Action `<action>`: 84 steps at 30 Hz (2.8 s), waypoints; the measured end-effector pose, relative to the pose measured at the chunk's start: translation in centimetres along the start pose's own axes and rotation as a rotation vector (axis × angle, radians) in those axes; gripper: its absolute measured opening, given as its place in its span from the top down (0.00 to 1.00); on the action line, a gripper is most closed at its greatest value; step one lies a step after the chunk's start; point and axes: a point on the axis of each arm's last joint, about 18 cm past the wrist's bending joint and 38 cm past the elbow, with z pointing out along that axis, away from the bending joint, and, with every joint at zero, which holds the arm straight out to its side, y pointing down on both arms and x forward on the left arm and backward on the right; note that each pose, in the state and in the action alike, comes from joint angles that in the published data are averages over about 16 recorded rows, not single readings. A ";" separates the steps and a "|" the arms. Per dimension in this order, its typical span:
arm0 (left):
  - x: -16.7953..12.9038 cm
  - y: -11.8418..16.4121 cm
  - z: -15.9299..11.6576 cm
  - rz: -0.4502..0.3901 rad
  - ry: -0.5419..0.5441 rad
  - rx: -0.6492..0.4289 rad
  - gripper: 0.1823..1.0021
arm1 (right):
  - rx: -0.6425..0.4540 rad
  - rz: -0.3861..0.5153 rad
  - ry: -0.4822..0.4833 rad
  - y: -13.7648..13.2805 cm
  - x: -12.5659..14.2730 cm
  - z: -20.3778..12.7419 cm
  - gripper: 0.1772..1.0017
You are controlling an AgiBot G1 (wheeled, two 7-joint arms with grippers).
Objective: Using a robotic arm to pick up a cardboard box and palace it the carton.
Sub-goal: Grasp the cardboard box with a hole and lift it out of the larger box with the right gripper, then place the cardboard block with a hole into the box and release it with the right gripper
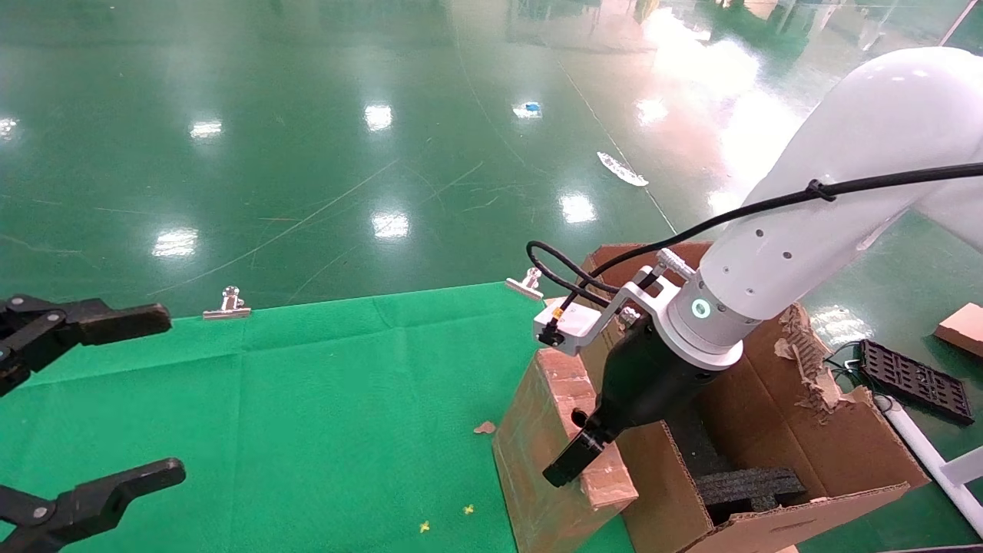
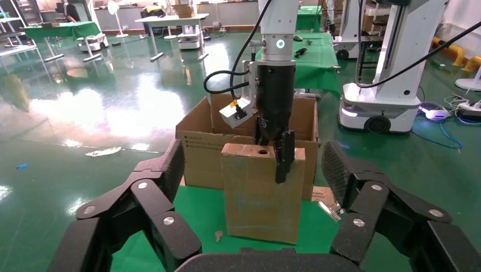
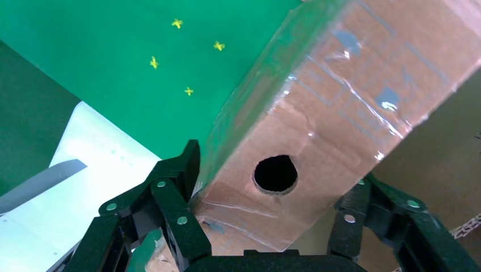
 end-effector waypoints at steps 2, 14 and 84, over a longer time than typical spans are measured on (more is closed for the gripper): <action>0.0 0.0 0.0 0.000 0.000 0.000 0.12 | 0.002 -0.003 0.003 0.0 0.0 0.0 0.27; 0.0 0.0 0.0 0.000 0.000 0.000 0.39 | 0.160 -0.098 0.022 -1.6 0.2 -2.8 0.60; 0.0 0.0 0.0 0.000 0.000 0.000 0.23 | 0.173 0.610 0.363 17.8 21.9 -3.2 0.82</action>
